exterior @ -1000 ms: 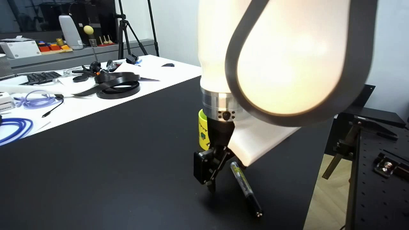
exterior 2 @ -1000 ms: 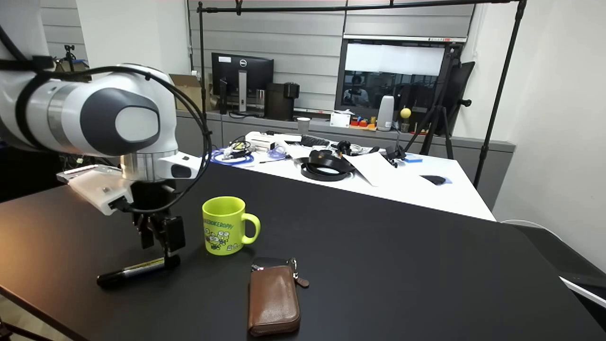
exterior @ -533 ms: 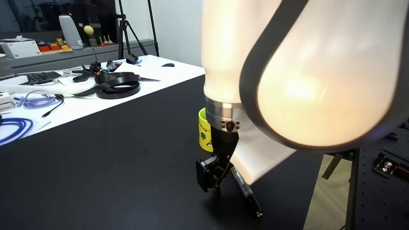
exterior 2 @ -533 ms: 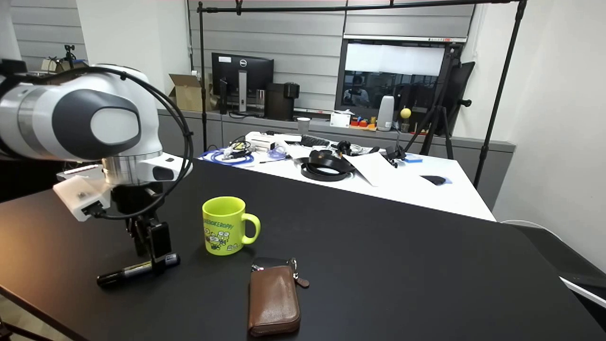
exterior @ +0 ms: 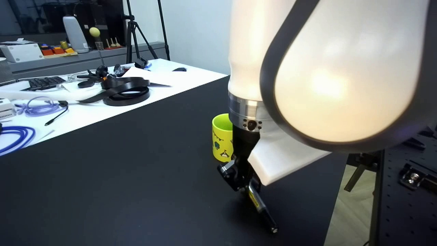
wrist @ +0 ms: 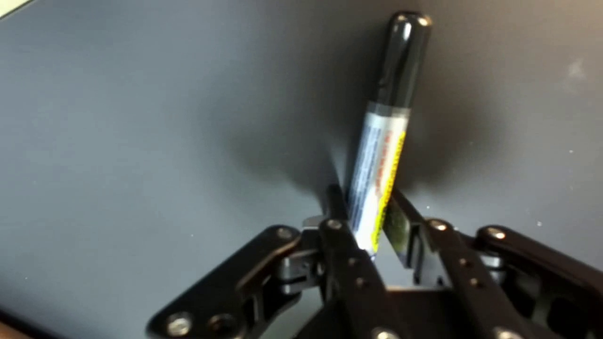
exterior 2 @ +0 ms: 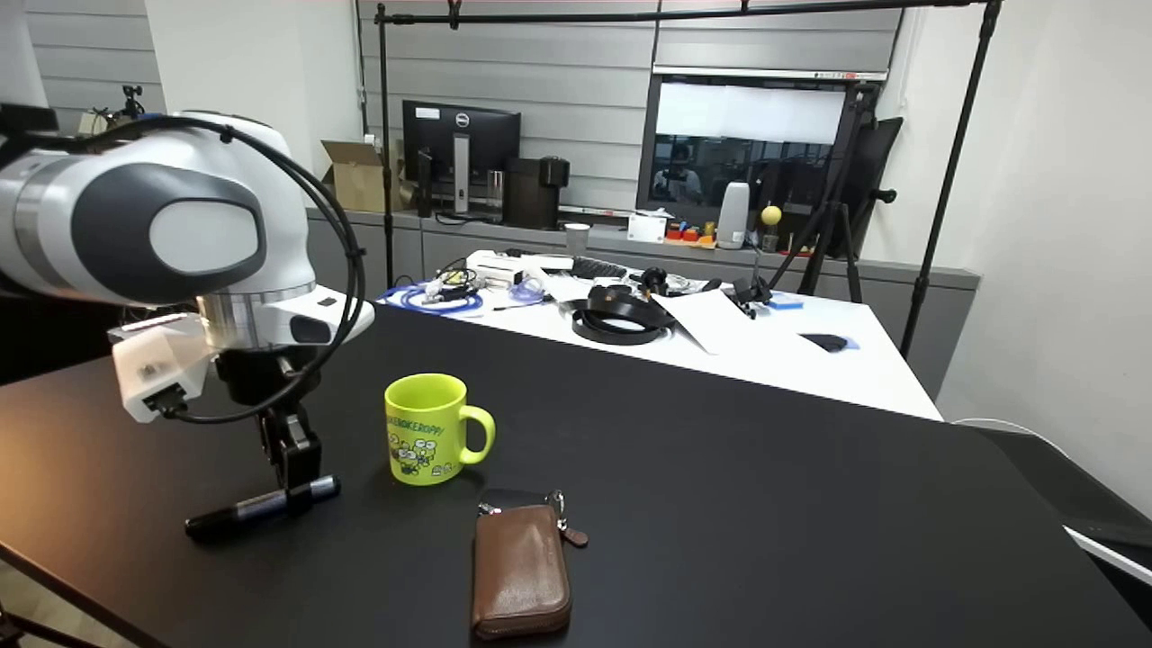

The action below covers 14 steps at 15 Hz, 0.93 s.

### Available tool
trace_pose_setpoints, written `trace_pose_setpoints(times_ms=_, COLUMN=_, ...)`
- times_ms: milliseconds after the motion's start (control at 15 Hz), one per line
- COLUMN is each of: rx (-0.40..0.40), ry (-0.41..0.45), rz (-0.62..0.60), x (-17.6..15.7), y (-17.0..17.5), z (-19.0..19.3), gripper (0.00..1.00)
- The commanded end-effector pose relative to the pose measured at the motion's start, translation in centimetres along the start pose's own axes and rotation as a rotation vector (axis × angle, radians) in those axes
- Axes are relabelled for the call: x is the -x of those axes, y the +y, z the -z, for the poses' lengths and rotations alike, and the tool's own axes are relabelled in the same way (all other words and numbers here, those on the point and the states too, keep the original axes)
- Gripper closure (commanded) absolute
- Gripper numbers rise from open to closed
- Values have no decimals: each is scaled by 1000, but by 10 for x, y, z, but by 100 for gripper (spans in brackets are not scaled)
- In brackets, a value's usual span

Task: Put the marker inside the cup

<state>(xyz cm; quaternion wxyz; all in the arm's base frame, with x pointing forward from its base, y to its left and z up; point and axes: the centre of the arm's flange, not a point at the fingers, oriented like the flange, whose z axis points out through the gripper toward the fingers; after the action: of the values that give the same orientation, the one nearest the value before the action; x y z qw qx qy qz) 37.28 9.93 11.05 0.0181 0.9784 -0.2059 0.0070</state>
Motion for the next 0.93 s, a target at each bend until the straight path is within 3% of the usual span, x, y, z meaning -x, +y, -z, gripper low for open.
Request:
trace_pose_setpoints(times_ms=0, rx=-21, ry=-6, rz=-33, x=3, y=7, z=19, gripper=99)
trace_pose_setpoints(times_ms=267, rx=-34, ry=-45, rz=0, x=-15, y=-2, z=52, gripper=95)
trace_pose_setpoints(times_ms=467, rx=-73, ry=-130, rz=27, x=-37, y=-6, z=81, gripper=95)
trace_pose_setpoints(times_ms=867, rx=-90, ry=-246, rz=67, x=-115, y=13, z=135, gripper=95)
